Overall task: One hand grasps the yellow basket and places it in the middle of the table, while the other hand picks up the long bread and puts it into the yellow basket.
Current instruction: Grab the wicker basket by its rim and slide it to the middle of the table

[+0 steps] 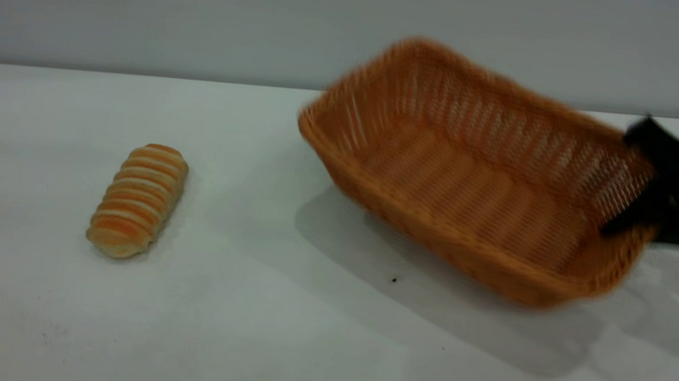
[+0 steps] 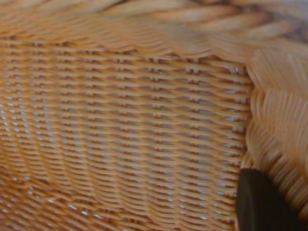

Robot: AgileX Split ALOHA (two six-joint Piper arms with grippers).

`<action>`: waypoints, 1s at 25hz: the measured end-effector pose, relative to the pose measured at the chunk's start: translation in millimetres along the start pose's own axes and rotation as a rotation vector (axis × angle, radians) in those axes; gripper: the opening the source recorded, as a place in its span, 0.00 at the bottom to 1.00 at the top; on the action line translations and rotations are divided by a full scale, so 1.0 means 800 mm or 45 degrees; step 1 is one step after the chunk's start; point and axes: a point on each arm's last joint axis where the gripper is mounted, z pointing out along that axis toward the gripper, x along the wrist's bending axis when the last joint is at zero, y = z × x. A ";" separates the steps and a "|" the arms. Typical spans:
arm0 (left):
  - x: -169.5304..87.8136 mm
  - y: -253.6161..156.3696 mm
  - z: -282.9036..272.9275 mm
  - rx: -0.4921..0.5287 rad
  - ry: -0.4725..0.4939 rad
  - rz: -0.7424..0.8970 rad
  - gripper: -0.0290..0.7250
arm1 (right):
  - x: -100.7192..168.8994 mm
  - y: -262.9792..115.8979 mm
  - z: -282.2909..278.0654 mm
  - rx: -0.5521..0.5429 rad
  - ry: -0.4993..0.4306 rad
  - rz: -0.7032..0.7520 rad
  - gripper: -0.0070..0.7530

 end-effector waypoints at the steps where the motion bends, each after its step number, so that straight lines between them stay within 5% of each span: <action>1: 0.000 0.000 0.000 0.000 0.000 0.000 0.79 | 0.011 0.005 -0.001 0.007 0.029 -0.042 0.13; 12: 0.000 0.000 0.000 0.000 0.000 0.000 0.79 | 0.124 0.000 0.037 0.289 -0.043 -0.539 0.13; 18: 0.000 0.000 0.000 0.001 0.000 0.000 0.79 | 0.140 -0.010 0.062 0.365 -0.055 -0.556 0.14; 25: 0.000 0.000 0.000 0.004 0.001 0.000 0.79 | 0.137 -0.013 0.067 0.391 -0.062 -0.553 0.38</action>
